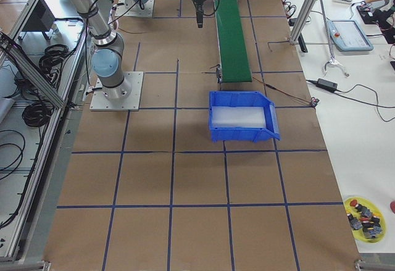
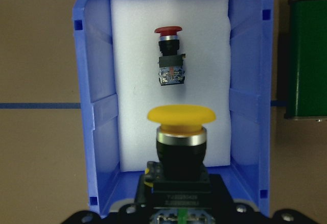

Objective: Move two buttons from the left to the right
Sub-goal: 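Lift the yellow button and carry it over the conveyor's near end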

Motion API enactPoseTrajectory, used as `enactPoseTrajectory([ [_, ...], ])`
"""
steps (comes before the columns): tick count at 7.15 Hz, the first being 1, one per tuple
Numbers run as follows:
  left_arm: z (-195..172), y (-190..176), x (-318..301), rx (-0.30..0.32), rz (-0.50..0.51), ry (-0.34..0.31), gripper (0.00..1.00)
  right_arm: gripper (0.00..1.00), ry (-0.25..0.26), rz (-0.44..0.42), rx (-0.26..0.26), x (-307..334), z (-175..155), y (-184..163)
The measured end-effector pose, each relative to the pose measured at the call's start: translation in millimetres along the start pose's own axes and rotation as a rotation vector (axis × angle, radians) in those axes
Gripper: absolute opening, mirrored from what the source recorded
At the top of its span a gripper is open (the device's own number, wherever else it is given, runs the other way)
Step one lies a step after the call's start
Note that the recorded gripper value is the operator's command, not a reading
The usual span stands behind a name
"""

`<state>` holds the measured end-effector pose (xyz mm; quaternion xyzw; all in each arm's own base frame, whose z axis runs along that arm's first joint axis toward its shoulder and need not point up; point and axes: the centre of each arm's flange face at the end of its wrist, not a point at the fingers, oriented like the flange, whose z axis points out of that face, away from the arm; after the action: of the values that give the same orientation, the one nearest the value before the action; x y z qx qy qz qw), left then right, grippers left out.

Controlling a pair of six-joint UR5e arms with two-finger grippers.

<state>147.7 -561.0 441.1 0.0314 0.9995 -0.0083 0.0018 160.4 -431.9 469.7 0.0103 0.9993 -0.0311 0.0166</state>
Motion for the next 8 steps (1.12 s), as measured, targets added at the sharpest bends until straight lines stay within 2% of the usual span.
enactPoseTrajectory([
  [4,41.0,-42.9,125.7,-0.062,-0.013,0.017,0.01,1.0,0.002,-0.001,-0.003,0.2,0.6,-0.1],
  [6,84.9,-65.0,172.1,-0.085,-0.021,0.017,0.01,1.0,0.002,0.0,-0.002,0.2,0.2,0.1],
  [8,133.8,-81.1,189.8,-0.074,-0.031,0.012,0.01,1.0,0.002,-0.001,-0.002,0.2,0.4,0.1],
])
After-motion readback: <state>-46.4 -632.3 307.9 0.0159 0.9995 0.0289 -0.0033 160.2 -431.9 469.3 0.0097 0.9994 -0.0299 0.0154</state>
